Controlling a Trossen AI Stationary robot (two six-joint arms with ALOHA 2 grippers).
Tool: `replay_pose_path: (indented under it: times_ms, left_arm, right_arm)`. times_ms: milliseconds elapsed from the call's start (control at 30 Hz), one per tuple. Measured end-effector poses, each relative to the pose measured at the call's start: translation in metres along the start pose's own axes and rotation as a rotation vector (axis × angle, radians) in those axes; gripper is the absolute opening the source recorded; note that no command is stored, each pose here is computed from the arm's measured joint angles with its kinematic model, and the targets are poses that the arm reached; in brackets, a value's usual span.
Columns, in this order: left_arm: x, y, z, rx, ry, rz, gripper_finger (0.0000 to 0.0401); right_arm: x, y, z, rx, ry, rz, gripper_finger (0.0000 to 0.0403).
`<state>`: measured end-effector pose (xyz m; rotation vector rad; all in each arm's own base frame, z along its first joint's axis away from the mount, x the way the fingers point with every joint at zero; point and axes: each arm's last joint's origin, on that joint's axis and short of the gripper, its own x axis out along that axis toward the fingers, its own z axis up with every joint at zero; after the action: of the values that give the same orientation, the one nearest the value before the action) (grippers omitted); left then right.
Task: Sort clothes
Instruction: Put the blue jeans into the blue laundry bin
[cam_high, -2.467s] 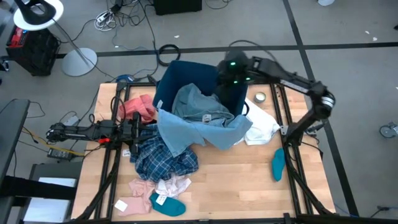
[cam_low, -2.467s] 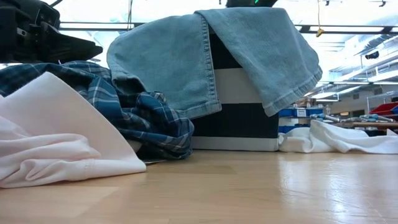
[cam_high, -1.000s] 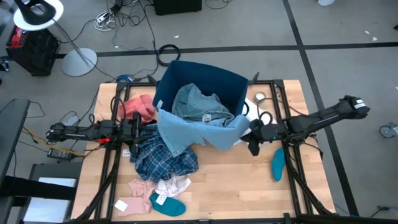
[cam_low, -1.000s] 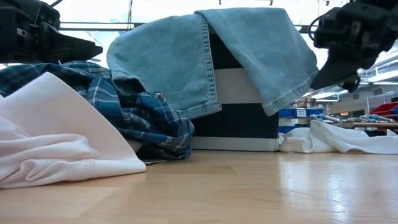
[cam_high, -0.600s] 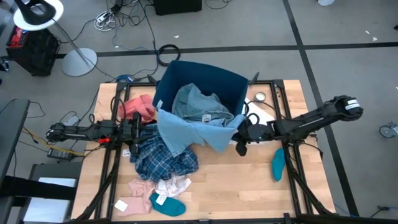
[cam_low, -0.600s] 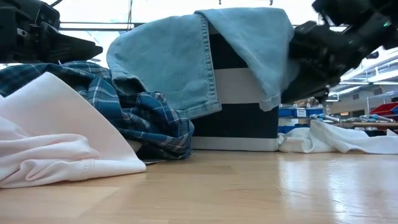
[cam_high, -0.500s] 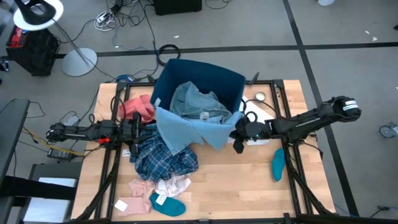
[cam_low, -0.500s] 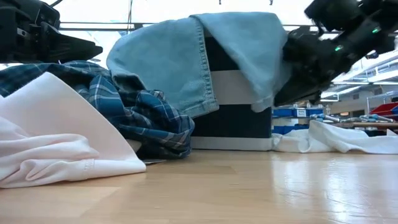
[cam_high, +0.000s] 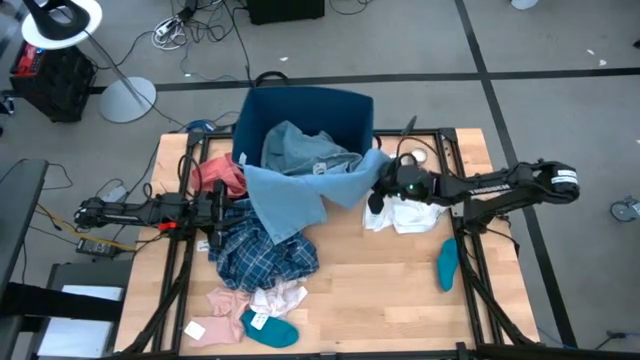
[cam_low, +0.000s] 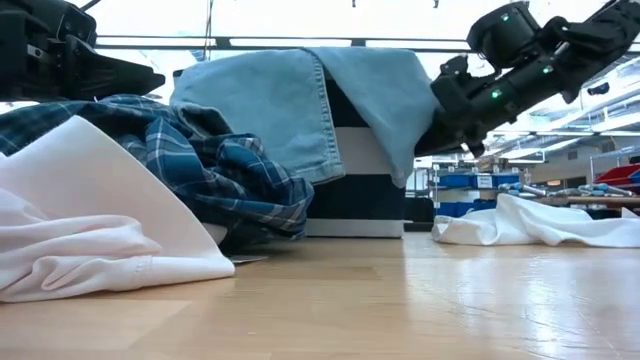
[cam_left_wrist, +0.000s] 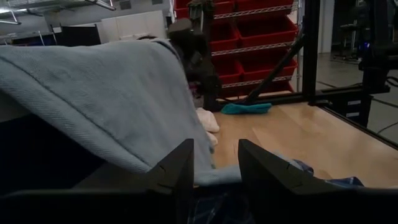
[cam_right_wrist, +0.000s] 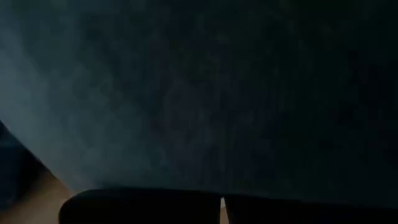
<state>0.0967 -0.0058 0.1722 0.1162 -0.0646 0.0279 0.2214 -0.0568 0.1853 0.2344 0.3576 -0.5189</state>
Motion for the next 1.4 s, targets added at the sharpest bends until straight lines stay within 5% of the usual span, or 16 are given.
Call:
replay_pose_path:
  times_ms: [500,800,1133,1400]
  left_arm:
    - [0.000,0.000,0.000,0.000,0.000,0.000,0.0131]
    - [0.000,0.000,0.000,0.000,0.001,0.000,0.0131]
    - [0.000,0.000,0.000,0.000,0.001,0.000,0.0131]
    - [0.000,0.000,0.000,0.000,0.001,0.000,0.0131]
  right_arm:
    - [0.007,-0.051,0.026,0.075,-0.131,0.077,0.0000]
    - [-0.003,-0.040,0.029,0.187,-0.097,0.194,0.0000]
    - [-0.053,-0.040,0.037,0.176,-0.112,0.103,0.0000]
    - [-0.068,-0.022,0.040,0.189,-0.111,0.247,0.0000]
